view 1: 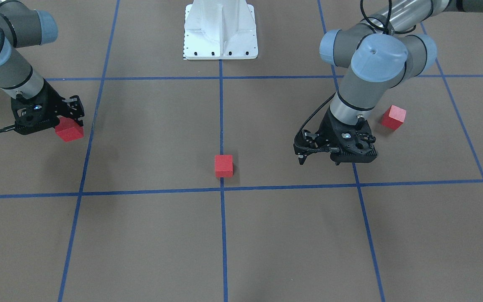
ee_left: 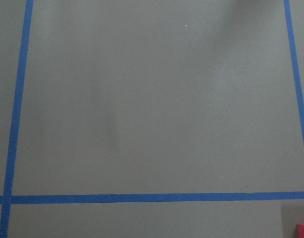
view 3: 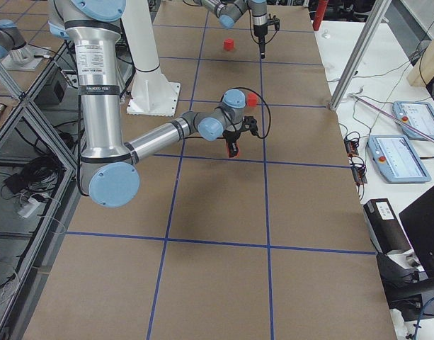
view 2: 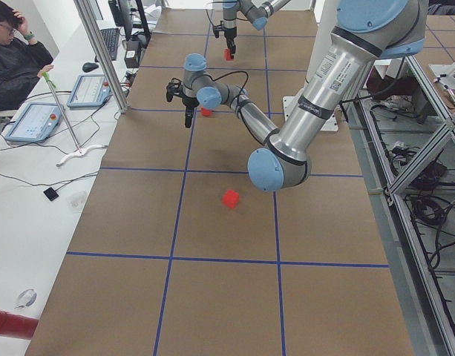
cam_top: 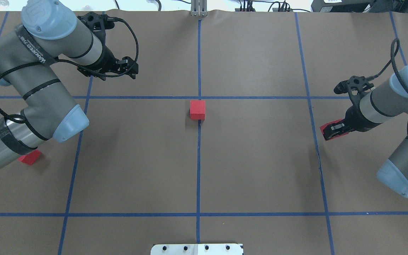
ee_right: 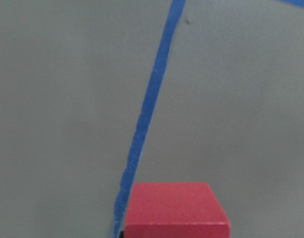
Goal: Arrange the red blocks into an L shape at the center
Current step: 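Carry the red cube with the right gripper and set it beside the center cube, then raise the right gripper away while the left gripper grasps the remaining red cube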
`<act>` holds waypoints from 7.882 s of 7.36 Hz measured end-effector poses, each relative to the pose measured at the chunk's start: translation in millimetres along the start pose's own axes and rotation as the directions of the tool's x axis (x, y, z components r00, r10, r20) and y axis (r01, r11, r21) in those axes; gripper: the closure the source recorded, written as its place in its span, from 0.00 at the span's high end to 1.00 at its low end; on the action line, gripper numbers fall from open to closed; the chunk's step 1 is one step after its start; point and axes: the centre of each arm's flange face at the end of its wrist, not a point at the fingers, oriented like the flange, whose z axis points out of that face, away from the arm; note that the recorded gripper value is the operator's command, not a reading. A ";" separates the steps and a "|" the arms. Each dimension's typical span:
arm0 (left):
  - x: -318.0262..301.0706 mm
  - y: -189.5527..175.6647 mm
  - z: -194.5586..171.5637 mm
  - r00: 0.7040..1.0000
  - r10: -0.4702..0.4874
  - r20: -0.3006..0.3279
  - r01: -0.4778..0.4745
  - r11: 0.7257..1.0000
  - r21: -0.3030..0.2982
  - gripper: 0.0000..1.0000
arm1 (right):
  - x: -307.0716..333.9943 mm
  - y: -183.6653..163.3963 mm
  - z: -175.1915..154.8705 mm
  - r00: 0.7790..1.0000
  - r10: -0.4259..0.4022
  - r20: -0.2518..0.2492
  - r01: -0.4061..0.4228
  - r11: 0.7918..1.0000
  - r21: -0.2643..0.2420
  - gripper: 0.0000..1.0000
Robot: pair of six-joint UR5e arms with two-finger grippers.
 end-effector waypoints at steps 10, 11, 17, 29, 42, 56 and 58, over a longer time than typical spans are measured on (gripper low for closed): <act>-183.2 17.2 -22.0 0.994 0.098 0.048 -0.099 0.995 0.015 1.00 | -391.1 -114.7 51.6 0.981 0.191 0.015 -0.192 0.981 0.016 0.00; -183.2 17.3 -21.9 0.994 0.098 0.048 -0.098 0.995 0.014 1.00 | -390.4 -118.1 59.7 0.981 0.195 0.007 -0.195 0.981 0.014 0.00; -178.7 17.7 -24.0 0.994 0.102 0.042 -0.103 0.995 0.018 1.00 | -375.1 -128.7 86.2 0.976 0.210 -0.050 -0.208 0.977 0.035 0.00; -176.1 17.2 -25.0 0.994 0.105 0.038 -0.106 0.994 0.021 1.00 | -370.5 -138.0 91.5 0.977 0.211 -0.042 -0.208 0.976 0.065 0.00; -174.1 16.5 -27.4 0.995 0.095 0.034 -0.096 0.995 0.024 1.00 | -354.6 -157.7 73.2 0.974 0.228 -0.020 -0.224 0.967 0.118 0.98; -277.4 203.1 21.2 0.908 0.413 0.074 -0.411 0.911 -0.037 1.00 | -175.9 -129.6 -9.7 0.975 0.220 -0.022 -0.217 0.971 0.099 0.99; -283.5 206.4 24.0 0.905 0.419 0.076 -0.416 0.908 -0.047 1.00 | -175.4 -129.6 -8.9 0.975 0.221 -0.023 -0.218 0.971 0.098 0.99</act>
